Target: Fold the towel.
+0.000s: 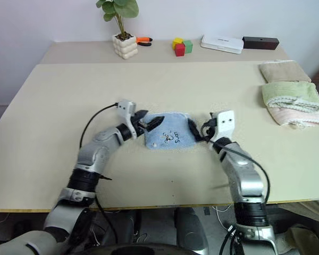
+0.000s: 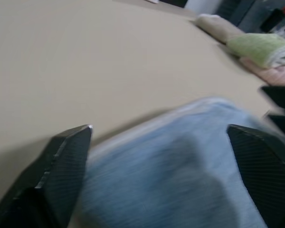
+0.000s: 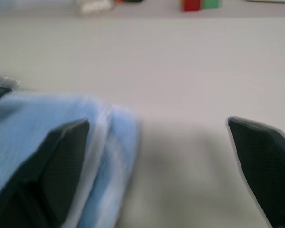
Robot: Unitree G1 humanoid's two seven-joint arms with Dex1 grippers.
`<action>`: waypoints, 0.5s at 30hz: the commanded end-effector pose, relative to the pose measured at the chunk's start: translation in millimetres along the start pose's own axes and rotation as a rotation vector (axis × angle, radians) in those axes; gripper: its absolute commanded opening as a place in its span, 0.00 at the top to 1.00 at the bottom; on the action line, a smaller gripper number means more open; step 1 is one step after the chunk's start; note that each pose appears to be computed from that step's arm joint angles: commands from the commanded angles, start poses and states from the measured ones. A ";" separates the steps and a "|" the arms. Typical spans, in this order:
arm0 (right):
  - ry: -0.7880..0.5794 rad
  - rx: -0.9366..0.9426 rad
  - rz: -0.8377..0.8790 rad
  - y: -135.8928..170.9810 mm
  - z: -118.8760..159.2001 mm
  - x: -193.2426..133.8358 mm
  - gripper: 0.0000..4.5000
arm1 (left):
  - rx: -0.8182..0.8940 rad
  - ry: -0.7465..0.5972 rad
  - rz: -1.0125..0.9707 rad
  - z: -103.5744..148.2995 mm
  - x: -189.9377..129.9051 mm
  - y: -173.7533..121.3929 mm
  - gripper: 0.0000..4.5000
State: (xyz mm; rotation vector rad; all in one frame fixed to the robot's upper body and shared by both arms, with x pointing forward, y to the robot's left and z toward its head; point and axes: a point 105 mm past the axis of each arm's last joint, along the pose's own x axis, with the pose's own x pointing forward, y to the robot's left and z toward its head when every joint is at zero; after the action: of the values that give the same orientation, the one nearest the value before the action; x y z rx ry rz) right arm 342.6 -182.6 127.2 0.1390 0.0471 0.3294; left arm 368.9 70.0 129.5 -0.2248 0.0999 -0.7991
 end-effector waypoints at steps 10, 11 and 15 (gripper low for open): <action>0.222 0.151 0.215 40.7 9.5 6.9 0.00 | 0.232 -0.129 -0.268 63.3 -83.6 -5.3 0.01; 0.271 0.132 0.225 43.4 2.6 7.1 0.00 | 0.233 -0.099 -0.273 61.1 -89.4 -2.9 0.01; 0.418 0.007 0.169 36.5 -27.8 12.8 0.00 | 0.291 -0.045 -0.254 58.1 -105.0 4.4 0.01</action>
State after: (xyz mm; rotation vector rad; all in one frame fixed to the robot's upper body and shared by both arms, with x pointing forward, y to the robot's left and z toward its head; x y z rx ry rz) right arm 337.7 -138.7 106.0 0.1309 0.4467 0.5403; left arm 313.4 157.9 171.5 -0.0164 -0.0314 -1.0355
